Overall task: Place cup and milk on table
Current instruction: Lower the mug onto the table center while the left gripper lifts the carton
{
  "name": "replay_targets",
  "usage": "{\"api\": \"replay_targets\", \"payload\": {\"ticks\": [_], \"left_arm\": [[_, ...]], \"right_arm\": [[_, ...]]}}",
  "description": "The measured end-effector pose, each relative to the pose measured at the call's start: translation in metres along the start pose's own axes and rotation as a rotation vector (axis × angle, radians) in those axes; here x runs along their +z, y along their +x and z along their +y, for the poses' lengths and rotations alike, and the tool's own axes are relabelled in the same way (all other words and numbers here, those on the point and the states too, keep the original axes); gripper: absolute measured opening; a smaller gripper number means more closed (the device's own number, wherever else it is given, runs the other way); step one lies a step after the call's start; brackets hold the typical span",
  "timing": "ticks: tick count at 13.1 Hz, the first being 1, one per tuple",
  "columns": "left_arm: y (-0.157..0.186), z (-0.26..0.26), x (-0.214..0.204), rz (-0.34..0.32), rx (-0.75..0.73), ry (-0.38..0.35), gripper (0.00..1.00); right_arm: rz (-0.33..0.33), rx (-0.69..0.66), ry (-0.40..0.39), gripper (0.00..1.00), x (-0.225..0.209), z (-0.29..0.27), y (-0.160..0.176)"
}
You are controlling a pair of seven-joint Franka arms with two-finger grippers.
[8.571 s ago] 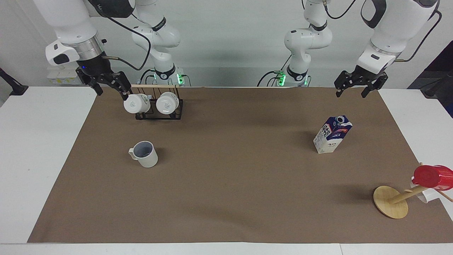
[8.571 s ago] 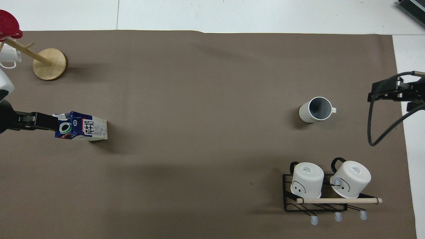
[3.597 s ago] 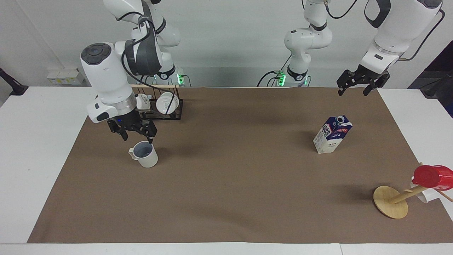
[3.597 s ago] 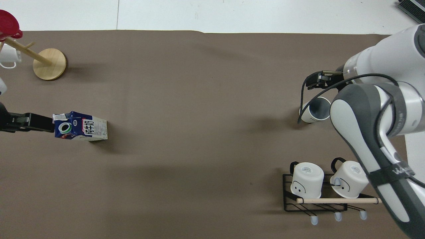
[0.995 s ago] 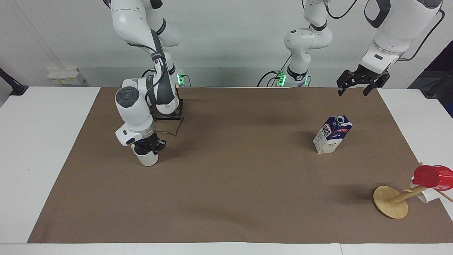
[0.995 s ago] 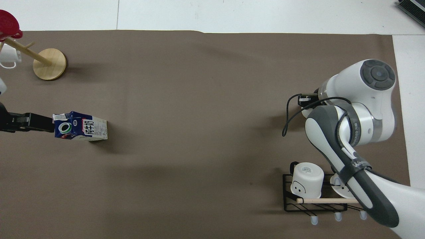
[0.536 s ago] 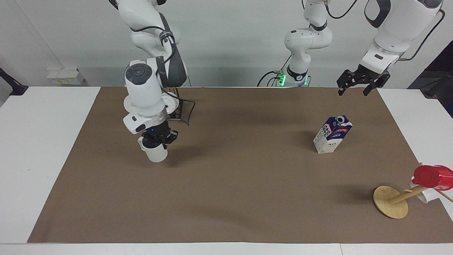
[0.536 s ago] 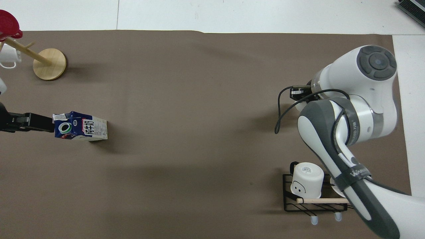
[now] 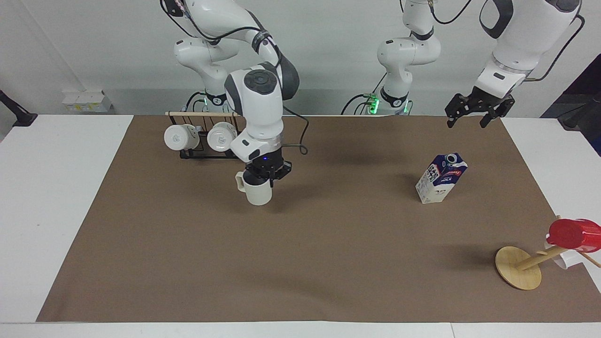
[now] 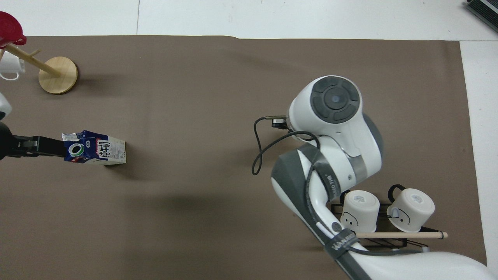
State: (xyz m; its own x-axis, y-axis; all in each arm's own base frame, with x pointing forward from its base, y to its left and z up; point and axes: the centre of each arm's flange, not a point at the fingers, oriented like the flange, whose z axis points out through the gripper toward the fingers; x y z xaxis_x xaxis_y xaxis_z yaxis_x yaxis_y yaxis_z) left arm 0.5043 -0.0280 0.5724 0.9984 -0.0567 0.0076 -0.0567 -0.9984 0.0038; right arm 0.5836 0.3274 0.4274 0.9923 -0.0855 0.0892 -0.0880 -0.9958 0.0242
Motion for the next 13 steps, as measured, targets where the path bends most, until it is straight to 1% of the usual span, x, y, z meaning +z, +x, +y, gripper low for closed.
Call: {"api": "replay_targets", "payload": {"ticks": [3,6,8,10,13], "left_arm": [[0.003,0.001,0.045,0.04,0.001,0.002,1.0],[0.005,0.0,0.082,0.075,0.0,0.003,1.0],[0.005,-0.001,0.097,0.091,-0.001,0.002,1.0],[0.007,-0.001,0.106,0.099,-0.001,0.002,1.0],[0.011,-0.002,0.108,0.118,-0.003,0.001,1.0]], "right_arm": [[-0.002,0.002,-0.029,0.04,0.029,-0.05,-0.009],[-0.004,-0.007,-0.028,0.04,0.038,-0.06,-0.01],[-0.001,0.002,-0.005,0.04,0.034,-0.062,-0.009],[-0.02,0.017,0.024,0.04,0.038,-0.065,-0.011],[-0.038,0.001,0.018,0.04,0.057,-0.062,-0.017]]}}
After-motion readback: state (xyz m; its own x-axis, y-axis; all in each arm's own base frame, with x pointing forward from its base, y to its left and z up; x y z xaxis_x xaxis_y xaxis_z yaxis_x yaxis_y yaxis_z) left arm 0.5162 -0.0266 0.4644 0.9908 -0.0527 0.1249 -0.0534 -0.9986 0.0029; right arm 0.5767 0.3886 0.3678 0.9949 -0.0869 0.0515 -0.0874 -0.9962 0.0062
